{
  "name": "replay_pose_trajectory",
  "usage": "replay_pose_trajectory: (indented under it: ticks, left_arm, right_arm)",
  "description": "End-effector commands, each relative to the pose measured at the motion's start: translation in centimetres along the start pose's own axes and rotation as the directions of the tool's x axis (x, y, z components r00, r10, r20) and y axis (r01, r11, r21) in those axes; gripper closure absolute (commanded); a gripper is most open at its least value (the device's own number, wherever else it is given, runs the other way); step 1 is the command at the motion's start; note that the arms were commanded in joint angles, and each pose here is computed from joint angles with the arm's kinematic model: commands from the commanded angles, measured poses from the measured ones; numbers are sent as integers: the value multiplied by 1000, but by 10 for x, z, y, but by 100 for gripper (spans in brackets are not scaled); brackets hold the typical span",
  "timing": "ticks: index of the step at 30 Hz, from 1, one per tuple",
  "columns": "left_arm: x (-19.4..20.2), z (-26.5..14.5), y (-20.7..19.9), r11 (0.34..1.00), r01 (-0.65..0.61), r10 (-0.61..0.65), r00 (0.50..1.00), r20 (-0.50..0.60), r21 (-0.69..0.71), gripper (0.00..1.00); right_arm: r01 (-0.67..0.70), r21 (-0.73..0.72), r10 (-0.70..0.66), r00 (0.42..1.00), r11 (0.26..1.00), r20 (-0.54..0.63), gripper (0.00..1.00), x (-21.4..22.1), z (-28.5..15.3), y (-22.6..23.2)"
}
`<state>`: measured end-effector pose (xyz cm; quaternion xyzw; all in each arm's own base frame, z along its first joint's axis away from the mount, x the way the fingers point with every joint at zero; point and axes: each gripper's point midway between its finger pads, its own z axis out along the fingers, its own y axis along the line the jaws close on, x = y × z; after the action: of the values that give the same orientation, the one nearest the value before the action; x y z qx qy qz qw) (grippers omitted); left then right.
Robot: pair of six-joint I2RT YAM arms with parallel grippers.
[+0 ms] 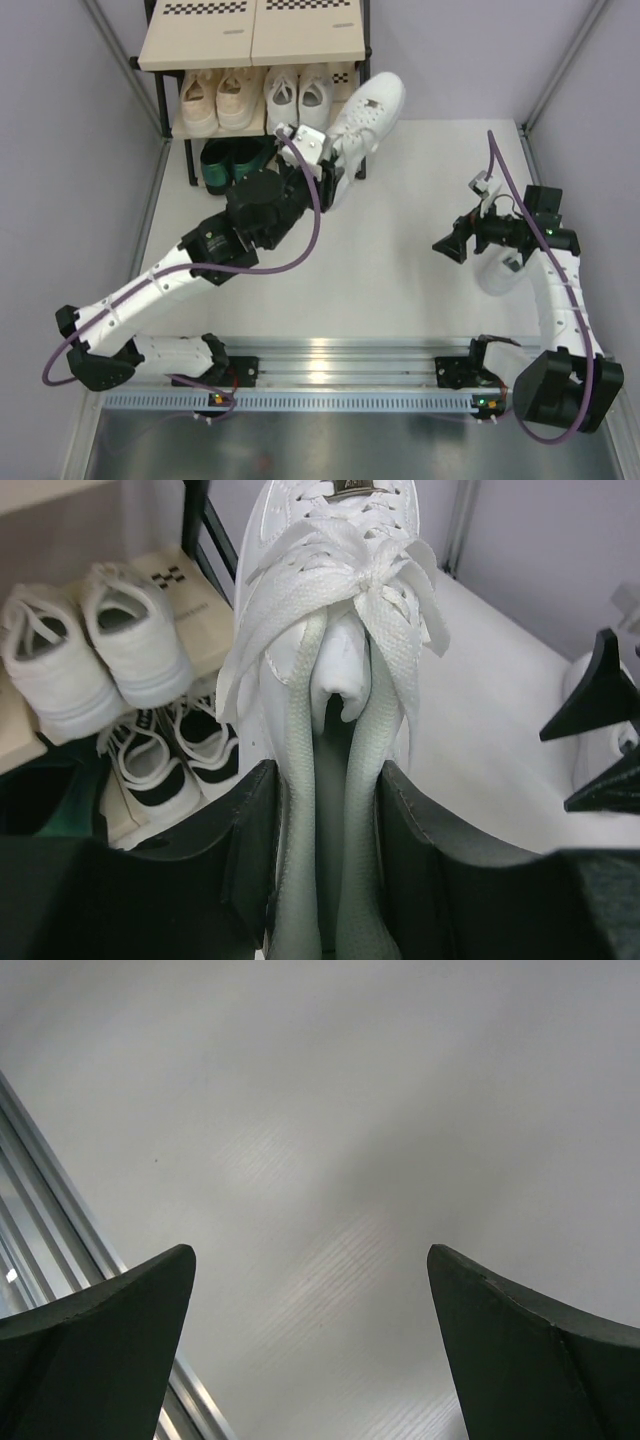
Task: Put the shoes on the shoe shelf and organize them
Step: Pick up the shoe at the center of the board, then place the shoe at the shoe shelf.
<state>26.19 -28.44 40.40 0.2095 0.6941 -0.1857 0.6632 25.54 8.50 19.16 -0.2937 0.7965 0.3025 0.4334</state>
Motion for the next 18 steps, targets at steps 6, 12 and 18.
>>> replay_pose_trajectory:
  ticks: [6,12,18]
  left_arm:
    - [-133,-7,53,993,53,-23,960,279,-101,100]
    - [-170,4,115,969,73,9,943,332,-235,100]
    - [-192,13,183,923,106,40,930,366,-369,100]
  right_arm:
    - [47,12,-47,998,999,40,1,-9,-3,-3]
    - [50,21,-50,998,999,37,1,-8,-4,-3]
    - [43,24,-44,998,999,34,1,-5,-4,-5]
